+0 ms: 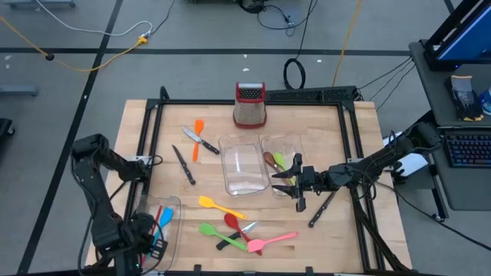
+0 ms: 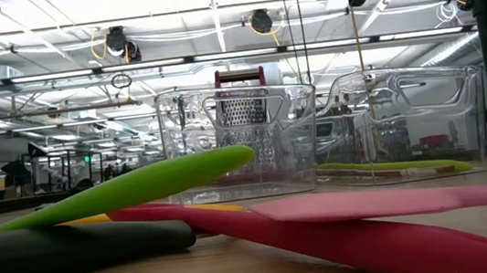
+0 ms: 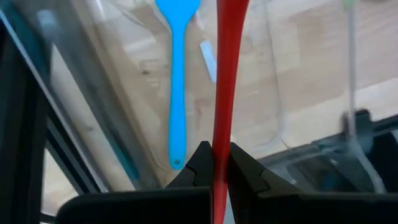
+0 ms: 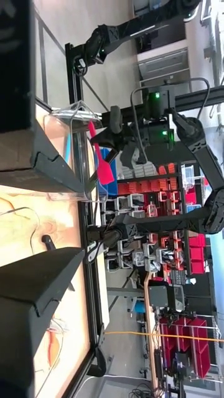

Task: Pick & Place Kitchen Items
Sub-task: Put the red spatula into the left transparent bin

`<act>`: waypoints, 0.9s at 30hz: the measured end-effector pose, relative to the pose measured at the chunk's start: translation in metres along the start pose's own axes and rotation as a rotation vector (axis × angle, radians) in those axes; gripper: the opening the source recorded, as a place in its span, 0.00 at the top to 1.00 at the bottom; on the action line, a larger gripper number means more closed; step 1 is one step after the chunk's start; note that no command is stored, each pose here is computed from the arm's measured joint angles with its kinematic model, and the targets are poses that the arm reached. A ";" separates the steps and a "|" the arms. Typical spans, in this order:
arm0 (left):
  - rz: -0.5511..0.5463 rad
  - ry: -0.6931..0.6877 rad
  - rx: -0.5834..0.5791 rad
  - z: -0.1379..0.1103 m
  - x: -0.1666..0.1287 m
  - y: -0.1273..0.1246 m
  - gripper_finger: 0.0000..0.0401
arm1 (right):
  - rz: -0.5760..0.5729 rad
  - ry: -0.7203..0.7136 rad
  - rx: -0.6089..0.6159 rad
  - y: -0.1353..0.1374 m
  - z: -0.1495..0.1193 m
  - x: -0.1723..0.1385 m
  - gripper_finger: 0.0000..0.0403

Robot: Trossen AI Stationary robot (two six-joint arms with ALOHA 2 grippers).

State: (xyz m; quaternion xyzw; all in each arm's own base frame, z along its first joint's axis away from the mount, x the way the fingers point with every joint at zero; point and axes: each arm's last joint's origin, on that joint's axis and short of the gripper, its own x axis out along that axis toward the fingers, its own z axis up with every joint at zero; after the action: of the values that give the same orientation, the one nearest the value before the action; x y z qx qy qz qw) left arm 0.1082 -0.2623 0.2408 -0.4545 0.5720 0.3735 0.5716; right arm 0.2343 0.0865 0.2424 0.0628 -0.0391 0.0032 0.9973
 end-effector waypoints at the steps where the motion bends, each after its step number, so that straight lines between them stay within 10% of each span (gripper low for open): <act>1: 0.003 -0.003 0.006 0.000 0.001 0.000 0.98 | 0.000 0.000 0.000 0.000 0.000 0.000 0.64; 27: 0.201 0.167 0.126 0.029 0.020 -0.020 0.98 | 0.002 0.015 -0.006 0.000 -0.002 0.000 0.64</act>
State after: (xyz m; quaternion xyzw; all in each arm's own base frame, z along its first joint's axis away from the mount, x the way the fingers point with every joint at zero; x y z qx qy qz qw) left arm 0.1374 -0.2426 0.2212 -0.3874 0.6826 0.3531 0.5093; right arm 0.2344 0.0867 0.2407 0.0596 -0.0315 0.0045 0.9977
